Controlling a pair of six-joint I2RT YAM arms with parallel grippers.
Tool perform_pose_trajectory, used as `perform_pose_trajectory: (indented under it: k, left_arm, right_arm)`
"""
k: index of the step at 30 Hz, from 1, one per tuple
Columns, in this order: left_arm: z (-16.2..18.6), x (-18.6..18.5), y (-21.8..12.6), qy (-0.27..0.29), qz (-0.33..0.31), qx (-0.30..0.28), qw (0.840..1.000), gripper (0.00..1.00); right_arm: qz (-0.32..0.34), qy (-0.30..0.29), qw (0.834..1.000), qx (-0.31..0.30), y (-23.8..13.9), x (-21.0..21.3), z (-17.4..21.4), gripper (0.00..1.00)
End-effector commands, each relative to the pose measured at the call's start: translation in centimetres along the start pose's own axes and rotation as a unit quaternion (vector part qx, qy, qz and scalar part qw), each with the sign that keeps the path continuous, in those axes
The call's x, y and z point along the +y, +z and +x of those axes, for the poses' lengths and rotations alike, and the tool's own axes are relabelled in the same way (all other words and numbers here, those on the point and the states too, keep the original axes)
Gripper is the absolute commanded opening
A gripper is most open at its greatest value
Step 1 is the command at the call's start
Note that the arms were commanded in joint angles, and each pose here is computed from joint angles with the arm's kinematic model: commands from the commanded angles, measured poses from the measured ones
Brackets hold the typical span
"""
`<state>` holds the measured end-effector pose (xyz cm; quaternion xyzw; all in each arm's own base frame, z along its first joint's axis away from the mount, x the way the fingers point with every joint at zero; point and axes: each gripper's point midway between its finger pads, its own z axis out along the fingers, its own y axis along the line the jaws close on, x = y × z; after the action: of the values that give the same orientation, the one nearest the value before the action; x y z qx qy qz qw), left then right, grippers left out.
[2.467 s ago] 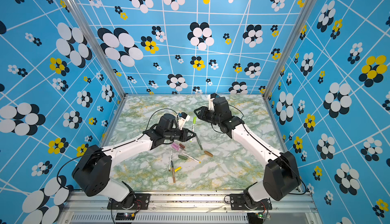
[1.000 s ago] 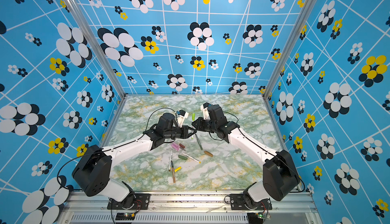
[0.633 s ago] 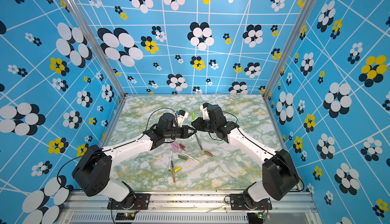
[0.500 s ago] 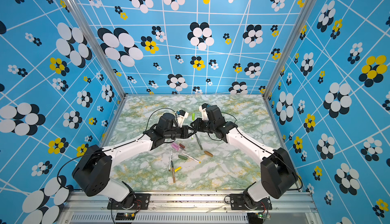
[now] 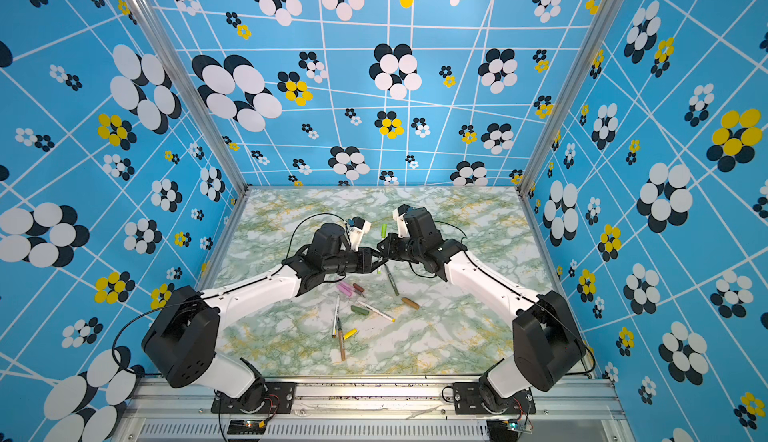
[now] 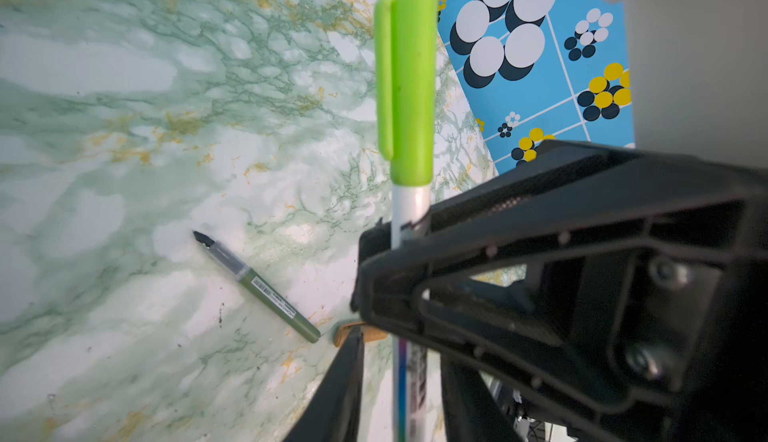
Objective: Insert the pens into the pen caps
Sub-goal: 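Open the left gripper and pull the capped marker away with the right gripper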
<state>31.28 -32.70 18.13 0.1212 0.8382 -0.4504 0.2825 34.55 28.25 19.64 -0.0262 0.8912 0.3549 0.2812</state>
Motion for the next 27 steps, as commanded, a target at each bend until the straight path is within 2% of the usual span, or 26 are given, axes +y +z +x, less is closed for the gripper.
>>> perform_pose_trajectory:
  k: [1, 6, 13, 20, 27]
  left_arm:
    - [-0.3, -1.1, -2.0, 0.039, -0.023, -0.012, 0.999, 0.50]
    - [0.8, -0.3, -4.9, 0.065, -0.068, -0.027, 0.995, 0.56]
    - [1.0, 0.6, -7.3, 0.087, -0.100, -0.059, 0.989, 0.58]
    - [1.0, 0.2, -7.6, 0.110, -0.101, -0.050, 0.988, 0.60]
    - [0.7, -0.1, -8.0, 0.112, -0.100, -0.059, 0.987, 0.60]
  right_arm:
    - [0.058, 0.012, 0.998, -0.004, -1.0, -2.0, -1.2, 0.01]
    - [0.149, 0.020, 0.988, 0.035, -2.1, -6.9, -0.8, 0.02]
    - [0.271, -0.009, 0.957, 0.105, -2.4, -13.3, 0.5, 0.03]
    - [0.333, -0.055, 0.927, 0.165, -0.2, -16.8, 0.6, 0.04]
    - [0.380, -0.084, 0.900, 0.194, 1.4, -19.5, 0.4, 0.05]
